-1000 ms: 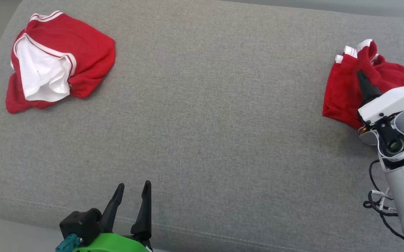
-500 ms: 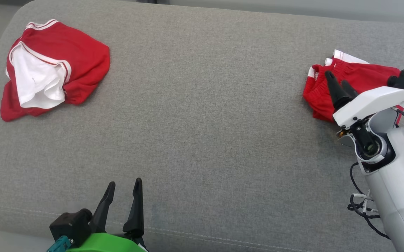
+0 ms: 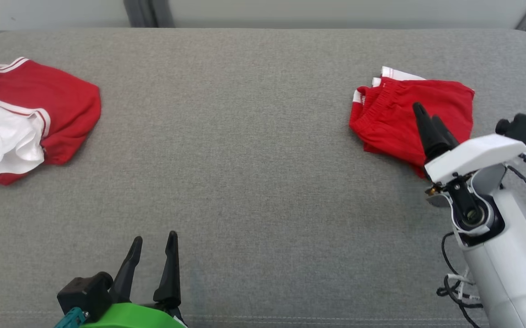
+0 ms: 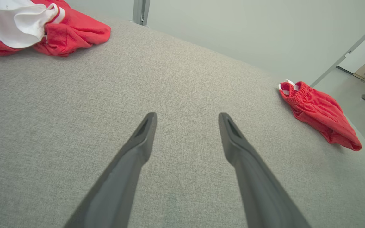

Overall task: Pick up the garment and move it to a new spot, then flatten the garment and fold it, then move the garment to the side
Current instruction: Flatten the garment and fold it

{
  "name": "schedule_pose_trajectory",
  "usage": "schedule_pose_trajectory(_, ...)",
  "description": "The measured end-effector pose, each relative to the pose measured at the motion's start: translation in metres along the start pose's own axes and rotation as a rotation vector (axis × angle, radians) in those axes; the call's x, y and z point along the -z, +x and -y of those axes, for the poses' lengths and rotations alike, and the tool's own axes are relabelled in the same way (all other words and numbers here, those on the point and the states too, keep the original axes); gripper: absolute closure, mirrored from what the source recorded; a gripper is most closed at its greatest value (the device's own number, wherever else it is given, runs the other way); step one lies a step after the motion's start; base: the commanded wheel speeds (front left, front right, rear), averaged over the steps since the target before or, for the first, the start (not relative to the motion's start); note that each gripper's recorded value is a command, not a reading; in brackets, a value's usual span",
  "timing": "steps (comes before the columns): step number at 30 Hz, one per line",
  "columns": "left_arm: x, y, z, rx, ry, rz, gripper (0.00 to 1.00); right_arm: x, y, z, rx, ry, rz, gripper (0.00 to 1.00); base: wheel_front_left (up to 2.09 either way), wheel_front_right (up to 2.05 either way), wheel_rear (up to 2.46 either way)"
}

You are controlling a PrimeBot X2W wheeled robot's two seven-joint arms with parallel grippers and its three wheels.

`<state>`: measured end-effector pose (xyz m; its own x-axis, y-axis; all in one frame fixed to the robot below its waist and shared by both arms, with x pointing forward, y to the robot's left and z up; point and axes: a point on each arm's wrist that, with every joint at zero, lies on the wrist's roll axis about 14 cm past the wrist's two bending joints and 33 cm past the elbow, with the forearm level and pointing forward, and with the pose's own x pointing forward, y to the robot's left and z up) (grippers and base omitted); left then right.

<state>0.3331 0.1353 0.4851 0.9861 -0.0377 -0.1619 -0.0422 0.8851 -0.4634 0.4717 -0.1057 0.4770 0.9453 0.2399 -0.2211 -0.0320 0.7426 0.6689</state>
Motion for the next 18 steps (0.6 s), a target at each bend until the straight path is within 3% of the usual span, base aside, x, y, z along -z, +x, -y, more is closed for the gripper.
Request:
schedule_pose_trajectory(12,0.005,0.009,0.028,0.1,0.02,-0.027,0.0,-0.004,-0.061,0.086,0.22,0.093,0.045,0.0,0.0,0.0,0.0)
schedule_pose_trajectory(18,0.014,0.012,0.037,0.128,0.024,-0.072,0.0,-0.011,-0.07,0.118,0.299,0.124,0.059,0.0,0.0,0.0,0.0)
